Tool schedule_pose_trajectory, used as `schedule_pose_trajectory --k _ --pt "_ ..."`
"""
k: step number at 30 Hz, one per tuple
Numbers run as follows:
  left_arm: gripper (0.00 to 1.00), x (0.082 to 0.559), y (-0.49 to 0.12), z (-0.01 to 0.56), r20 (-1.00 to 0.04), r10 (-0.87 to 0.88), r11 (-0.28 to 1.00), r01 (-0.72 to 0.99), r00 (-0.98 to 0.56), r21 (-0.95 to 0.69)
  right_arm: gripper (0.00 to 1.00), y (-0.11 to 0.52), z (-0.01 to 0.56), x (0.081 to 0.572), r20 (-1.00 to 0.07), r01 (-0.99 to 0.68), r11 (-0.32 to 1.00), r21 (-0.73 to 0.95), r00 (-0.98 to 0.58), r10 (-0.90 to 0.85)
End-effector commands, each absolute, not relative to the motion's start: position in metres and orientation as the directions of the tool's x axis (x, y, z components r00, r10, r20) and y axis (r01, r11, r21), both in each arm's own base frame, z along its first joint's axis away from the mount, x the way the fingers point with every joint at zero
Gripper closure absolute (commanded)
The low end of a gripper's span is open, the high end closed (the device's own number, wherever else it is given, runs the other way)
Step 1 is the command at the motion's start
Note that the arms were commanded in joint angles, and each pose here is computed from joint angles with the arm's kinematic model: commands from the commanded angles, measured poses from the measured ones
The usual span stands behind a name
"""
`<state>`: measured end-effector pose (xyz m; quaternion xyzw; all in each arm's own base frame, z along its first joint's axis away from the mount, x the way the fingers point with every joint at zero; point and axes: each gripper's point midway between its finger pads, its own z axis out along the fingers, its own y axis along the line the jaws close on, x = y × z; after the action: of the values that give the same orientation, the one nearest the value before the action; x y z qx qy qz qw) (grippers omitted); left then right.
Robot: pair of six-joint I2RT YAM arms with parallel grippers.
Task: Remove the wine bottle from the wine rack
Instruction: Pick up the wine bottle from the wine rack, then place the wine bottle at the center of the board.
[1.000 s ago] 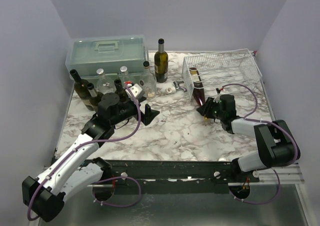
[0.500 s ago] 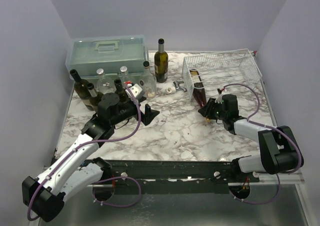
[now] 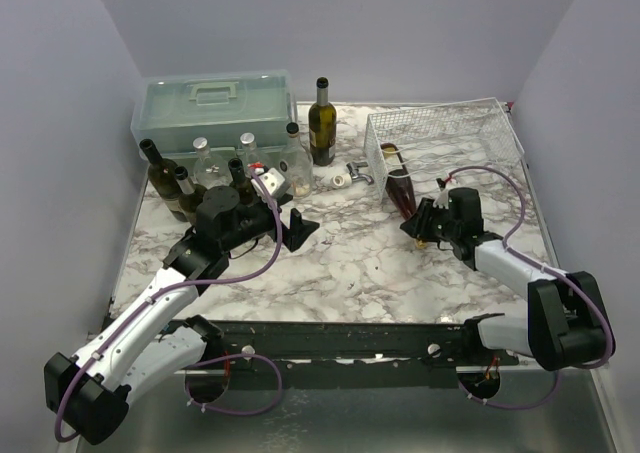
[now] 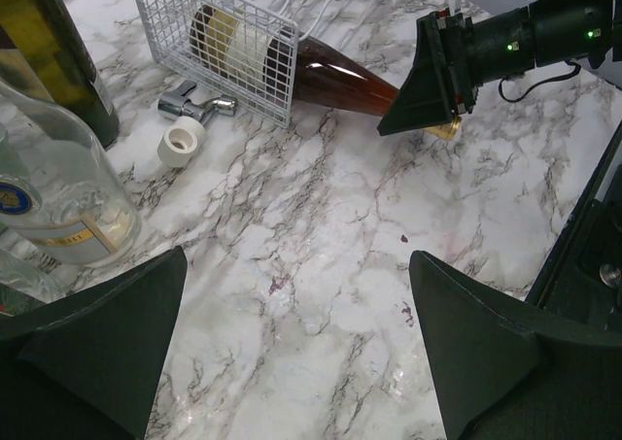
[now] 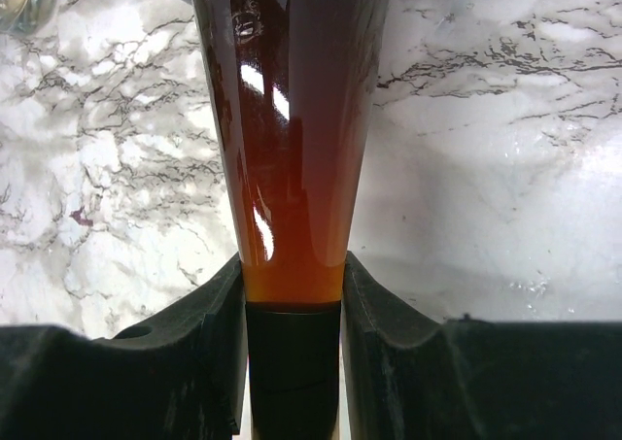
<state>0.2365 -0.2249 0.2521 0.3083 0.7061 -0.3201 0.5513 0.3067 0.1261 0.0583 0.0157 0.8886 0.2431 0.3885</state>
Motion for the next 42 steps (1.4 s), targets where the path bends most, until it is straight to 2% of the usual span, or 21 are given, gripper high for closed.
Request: schedule_pose_trajectory --k 1,13,42 --pt "0.01 0.239 -0.223 0.244 -0.974 0.098 0.615 0.782 -0.205 -0.103 1.0 0.137 0.104 0.318 -0.752 -0.271 0.85 0.451 -0.629 0.198" --pt "0.01 0.24 -0.223 0.241 -0.971 0.108 0.612 0.785 -0.211 -0.102 1.0 0.129 0.126 0.302 -0.766 -0.276 0.862 0.425 -0.617 0.18" --pt "0.01 0.239 -0.224 0.24 -0.97 0.119 0.607 0.788 -0.211 -0.097 1.0 0.113 0.177 0.269 -0.757 -0.184 0.876 0.446 -0.6 0.259"
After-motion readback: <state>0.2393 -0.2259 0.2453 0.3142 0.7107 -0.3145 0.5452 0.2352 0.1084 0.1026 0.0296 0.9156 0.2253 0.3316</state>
